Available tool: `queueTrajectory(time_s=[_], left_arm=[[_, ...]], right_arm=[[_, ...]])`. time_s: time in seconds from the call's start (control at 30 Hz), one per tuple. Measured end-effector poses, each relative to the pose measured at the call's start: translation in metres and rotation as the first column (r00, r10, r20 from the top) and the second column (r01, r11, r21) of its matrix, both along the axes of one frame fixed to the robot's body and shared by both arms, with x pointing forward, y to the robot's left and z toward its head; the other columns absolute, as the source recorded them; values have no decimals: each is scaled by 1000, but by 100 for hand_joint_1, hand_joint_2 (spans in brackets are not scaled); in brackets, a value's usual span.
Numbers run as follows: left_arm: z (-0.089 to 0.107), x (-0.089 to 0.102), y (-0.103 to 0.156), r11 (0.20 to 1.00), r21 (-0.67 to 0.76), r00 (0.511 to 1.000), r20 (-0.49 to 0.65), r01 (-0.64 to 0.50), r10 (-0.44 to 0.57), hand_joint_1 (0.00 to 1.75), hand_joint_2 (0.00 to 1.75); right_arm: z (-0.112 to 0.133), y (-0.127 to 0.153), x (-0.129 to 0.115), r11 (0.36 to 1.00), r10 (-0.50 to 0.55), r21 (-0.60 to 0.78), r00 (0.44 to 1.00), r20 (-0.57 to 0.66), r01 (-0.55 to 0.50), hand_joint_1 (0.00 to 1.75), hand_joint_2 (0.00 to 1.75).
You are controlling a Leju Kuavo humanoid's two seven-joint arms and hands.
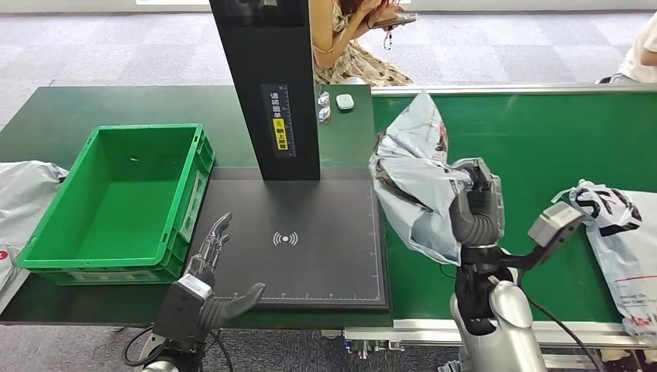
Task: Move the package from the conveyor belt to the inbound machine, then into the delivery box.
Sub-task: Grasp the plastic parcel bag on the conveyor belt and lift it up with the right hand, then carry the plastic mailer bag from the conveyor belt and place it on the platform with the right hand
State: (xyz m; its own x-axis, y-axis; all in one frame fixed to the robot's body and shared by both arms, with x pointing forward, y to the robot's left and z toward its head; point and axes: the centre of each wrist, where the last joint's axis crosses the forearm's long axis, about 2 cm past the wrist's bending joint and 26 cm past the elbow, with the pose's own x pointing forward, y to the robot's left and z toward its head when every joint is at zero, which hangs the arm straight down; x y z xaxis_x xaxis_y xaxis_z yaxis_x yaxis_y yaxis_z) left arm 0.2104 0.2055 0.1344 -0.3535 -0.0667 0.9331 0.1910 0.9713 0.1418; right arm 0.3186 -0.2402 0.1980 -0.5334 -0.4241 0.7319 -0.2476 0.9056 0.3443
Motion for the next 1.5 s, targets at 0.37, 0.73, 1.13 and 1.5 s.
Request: queueTrajectory(time_s=[0.37, 0.73, 1.13, 1.5], left_arm=[[2, 1, 2, 999, 9, 999, 14, -45, 45, 0, 175], [7, 6, 4, 997, -5, 996, 30, -83, 83, 0, 175], [9, 9, 11, 971, -14, 963, 121, -240, 240, 0, 175], [11, 10, 8, 960, 114, 956, 178, -256, 234, 0, 175]], right_arm=[[12, 53, 42, 957, 264, -83, 953, -150, -278, 10, 175], [-15, 87, 50, 793, 446, -242, 803, -396, -560, 0, 175], [-19, 94, 61, 736, 504, -294, 784, -362, -609, 0, 175], [-26, 67, 29, 850, 496, -114, 855, -153, -514, 0, 175]])
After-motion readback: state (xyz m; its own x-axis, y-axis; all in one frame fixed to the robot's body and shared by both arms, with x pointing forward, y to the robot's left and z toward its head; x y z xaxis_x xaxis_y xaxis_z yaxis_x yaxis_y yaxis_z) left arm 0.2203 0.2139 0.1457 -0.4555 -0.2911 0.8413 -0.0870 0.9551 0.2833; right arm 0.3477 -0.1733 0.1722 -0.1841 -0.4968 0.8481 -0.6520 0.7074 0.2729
